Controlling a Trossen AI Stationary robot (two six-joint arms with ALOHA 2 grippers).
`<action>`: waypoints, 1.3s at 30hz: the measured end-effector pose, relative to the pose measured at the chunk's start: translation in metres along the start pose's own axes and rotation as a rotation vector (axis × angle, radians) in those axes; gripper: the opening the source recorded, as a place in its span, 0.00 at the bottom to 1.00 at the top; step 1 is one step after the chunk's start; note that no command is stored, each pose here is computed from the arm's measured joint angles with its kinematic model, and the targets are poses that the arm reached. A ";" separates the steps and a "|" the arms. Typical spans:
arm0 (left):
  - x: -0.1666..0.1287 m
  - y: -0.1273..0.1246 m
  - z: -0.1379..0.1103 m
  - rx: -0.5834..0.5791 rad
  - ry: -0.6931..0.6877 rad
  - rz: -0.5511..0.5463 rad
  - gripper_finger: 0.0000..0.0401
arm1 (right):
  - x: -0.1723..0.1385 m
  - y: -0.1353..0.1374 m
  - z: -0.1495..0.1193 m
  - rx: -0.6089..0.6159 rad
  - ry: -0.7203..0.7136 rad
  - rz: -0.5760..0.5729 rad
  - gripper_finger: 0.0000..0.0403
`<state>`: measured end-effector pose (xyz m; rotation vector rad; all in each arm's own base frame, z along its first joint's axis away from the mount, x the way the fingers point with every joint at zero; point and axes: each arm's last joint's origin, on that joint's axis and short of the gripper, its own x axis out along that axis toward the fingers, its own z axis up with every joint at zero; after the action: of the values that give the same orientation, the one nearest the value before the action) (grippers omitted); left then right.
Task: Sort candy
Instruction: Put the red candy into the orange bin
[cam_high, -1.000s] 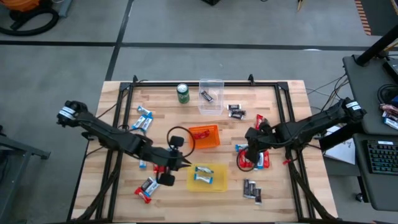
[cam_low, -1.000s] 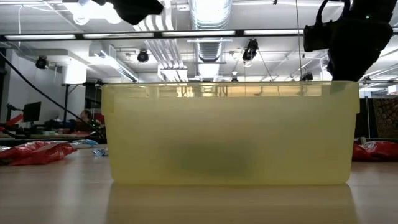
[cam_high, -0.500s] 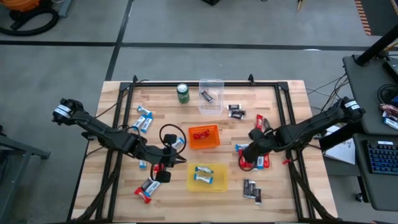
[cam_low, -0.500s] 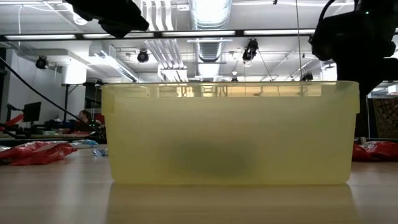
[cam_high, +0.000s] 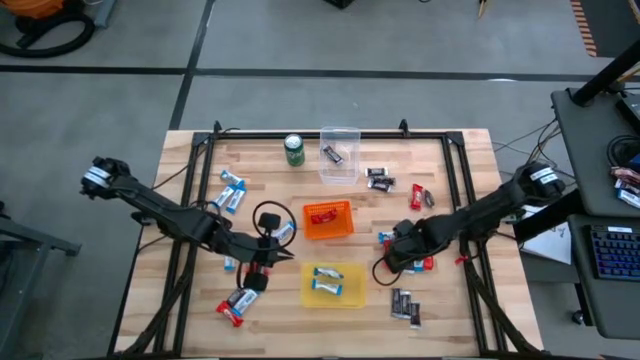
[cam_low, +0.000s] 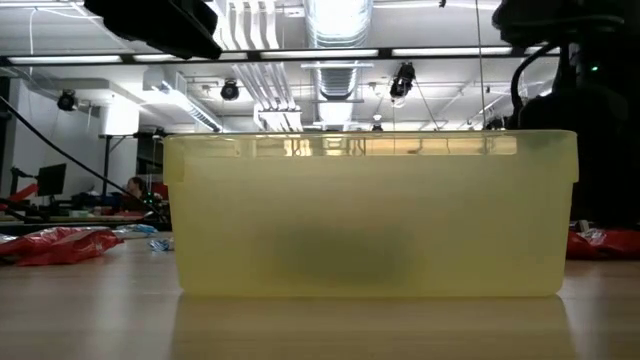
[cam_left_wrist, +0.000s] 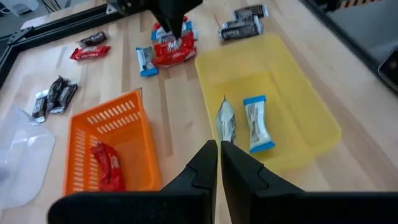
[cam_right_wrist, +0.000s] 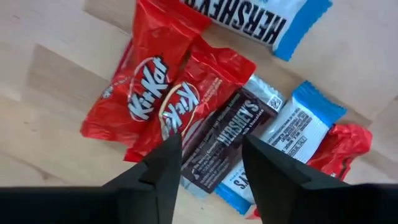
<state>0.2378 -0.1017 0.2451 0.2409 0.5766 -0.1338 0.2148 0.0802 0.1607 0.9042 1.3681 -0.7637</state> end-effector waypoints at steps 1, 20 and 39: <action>-0.001 0.000 -0.001 0.009 0.000 0.000 0.01 | 0.001 0.001 0.000 0.008 0.002 -0.003 0.43; -0.006 0.002 -0.003 0.085 -0.006 0.002 0.01 | 0.004 0.026 0.004 0.060 -0.023 -0.014 0.46; -0.005 0.002 -0.003 0.060 -0.014 0.004 0.01 | 0.010 0.030 0.003 0.007 -0.053 -0.010 0.05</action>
<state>0.2323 -0.0984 0.2464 0.2990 0.5588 -0.1484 0.2435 0.0922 0.1530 0.8780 1.3248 -0.7952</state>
